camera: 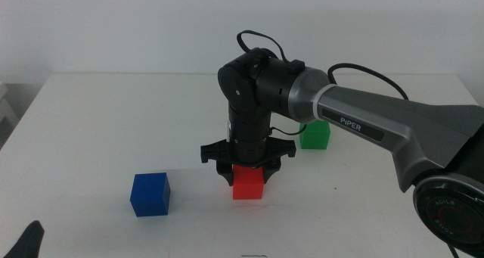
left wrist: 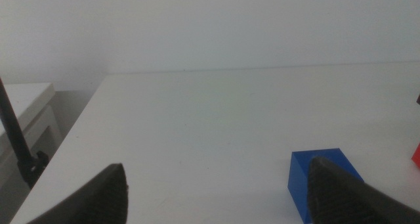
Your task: Stack red cubes first, then green, then blue cubes in a specific spot.
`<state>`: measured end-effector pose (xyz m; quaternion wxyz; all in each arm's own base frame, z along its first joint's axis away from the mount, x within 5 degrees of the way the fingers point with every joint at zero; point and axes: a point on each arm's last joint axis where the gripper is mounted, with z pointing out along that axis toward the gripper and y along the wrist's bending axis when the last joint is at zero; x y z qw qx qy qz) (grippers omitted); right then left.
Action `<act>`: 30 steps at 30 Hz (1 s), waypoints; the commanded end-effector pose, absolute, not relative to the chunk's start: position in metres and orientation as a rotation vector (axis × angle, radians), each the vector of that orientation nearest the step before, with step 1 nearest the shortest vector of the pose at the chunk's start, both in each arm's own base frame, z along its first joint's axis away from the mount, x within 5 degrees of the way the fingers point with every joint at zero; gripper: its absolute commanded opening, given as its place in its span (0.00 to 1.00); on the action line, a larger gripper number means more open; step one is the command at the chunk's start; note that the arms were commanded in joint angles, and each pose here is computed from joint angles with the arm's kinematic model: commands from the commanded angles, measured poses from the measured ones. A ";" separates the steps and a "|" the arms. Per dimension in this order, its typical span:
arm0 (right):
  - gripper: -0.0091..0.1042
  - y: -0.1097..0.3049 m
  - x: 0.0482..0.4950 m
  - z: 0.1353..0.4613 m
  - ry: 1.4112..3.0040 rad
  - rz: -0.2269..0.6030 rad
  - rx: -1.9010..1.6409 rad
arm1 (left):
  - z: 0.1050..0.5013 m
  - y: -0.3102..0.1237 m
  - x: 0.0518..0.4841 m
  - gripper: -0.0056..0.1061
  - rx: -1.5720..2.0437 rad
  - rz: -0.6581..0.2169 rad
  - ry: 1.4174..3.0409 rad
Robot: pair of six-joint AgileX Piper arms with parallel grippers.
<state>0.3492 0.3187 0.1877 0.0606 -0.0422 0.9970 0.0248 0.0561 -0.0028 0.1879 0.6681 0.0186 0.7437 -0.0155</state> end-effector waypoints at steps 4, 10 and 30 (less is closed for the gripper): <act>0.07 0.304 0.341 0.208 3.036 -0.014 -0.117 | 0.198 -0.003 0.055 0.89 0.027 -0.050 1.571; 0.26 0.303 0.341 0.207 3.035 -0.025 -0.169 | 0.198 -0.003 0.055 0.89 0.027 -0.050 1.571; 0.91 0.275 0.328 0.314 2.737 0.019 -0.192 | 0.198 -0.003 0.055 0.89 0.027 -0.050 1.571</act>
